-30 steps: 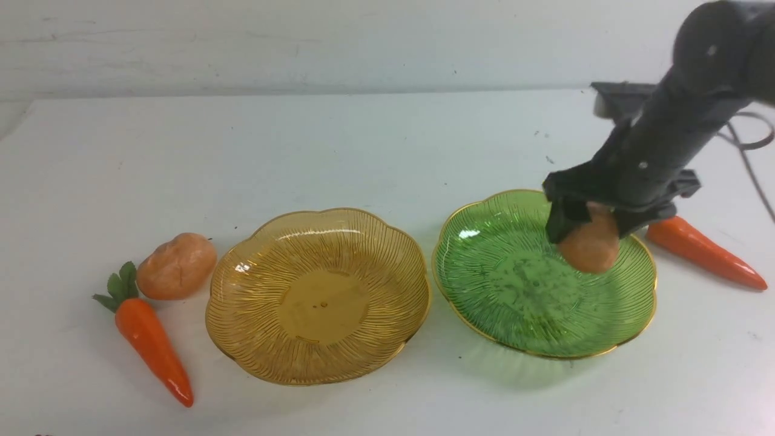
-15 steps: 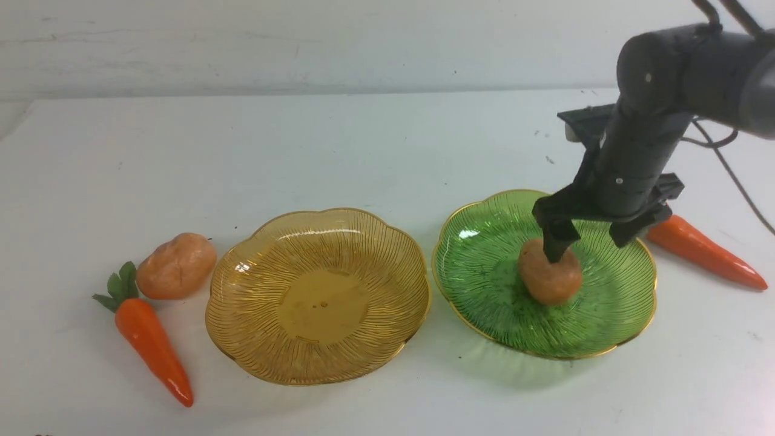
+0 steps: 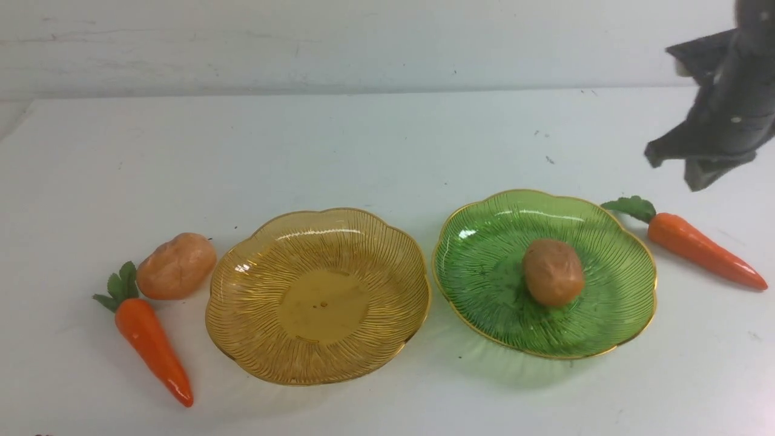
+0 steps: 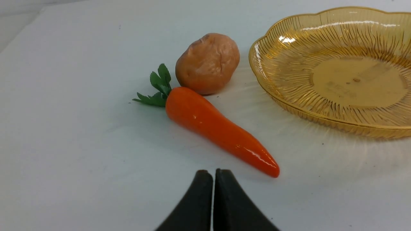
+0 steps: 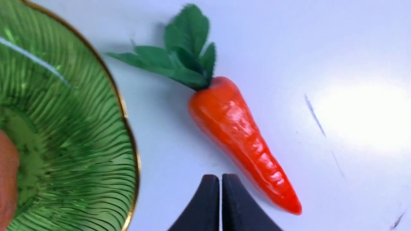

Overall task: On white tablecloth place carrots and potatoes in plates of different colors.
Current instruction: 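Place the carrot on the yellow plate with the right gripper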

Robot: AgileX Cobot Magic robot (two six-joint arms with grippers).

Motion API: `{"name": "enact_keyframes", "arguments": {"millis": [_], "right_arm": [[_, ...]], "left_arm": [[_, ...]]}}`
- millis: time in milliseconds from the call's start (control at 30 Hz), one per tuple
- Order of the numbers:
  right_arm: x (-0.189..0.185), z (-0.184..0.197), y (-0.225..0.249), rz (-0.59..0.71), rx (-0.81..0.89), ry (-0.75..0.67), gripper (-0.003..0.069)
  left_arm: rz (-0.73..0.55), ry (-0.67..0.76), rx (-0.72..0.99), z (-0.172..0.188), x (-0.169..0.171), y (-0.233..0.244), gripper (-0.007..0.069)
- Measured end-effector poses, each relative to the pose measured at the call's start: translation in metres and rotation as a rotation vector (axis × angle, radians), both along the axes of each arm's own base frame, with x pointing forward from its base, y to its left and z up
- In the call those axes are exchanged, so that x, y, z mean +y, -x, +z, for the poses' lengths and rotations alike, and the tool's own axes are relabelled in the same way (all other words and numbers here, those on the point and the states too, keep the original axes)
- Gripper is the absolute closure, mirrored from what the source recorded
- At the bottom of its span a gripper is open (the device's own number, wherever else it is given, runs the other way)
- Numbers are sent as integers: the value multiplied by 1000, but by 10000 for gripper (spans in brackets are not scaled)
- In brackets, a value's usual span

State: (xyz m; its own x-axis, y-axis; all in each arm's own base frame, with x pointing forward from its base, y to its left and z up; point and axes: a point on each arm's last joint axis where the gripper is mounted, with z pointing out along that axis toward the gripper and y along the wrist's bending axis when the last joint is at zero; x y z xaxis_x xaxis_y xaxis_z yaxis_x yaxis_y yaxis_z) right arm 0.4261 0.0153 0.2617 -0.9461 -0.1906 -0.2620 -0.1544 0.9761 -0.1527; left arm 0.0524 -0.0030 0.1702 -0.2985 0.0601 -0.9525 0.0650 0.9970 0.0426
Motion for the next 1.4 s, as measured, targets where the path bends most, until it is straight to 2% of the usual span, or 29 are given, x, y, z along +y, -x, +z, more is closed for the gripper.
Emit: {"name": "enact_keyframes", "arguments": {"millis": [133,200,233,300,433,533,667,800,933,1000,1067,1200,1400], "right_arm": [[-33,-1,1,-55,10,-94,609],[-49,-1,2,-56,10,-130,508],[-54,-1,2,-51,9,-141,421],[-56,-1,2,-28,9,-148,305],[-50,-16,-3,92,40,-170,87],[-47,-43,-10,199,103,-152,39],[-49,-73,-15,233,174,-142,50],[-51,-97,-20,242,206,-130,111],[-52,-102,-22,245,202,-111,228],[-54,-102,-23,246,200,-95,342],[-55,-102,-23,244,203,-83,412],[-56,-98,-23,214,216,-77,398],[-56,-49,-39,130,61,-83,398]], "left_arm": [[0,0,0,0,0,0,629],[0,0,0,0,0,0,629],[0,0,0,0,0,0,629],[0,0,0,0,0,0,629],[0,0,0,0,0,0,629],[0,0,0,0,0,0,629],[0,0,0,0,0,0,629],[0,0,0,0,0,0,629],[0,0,0,0,0,0,629],[0,0,0,0,0,0,629],[0,0,0,0,0,0,629],[0,0,0,0,0,0,629],[0,0,0,0,0,0,629]]}}
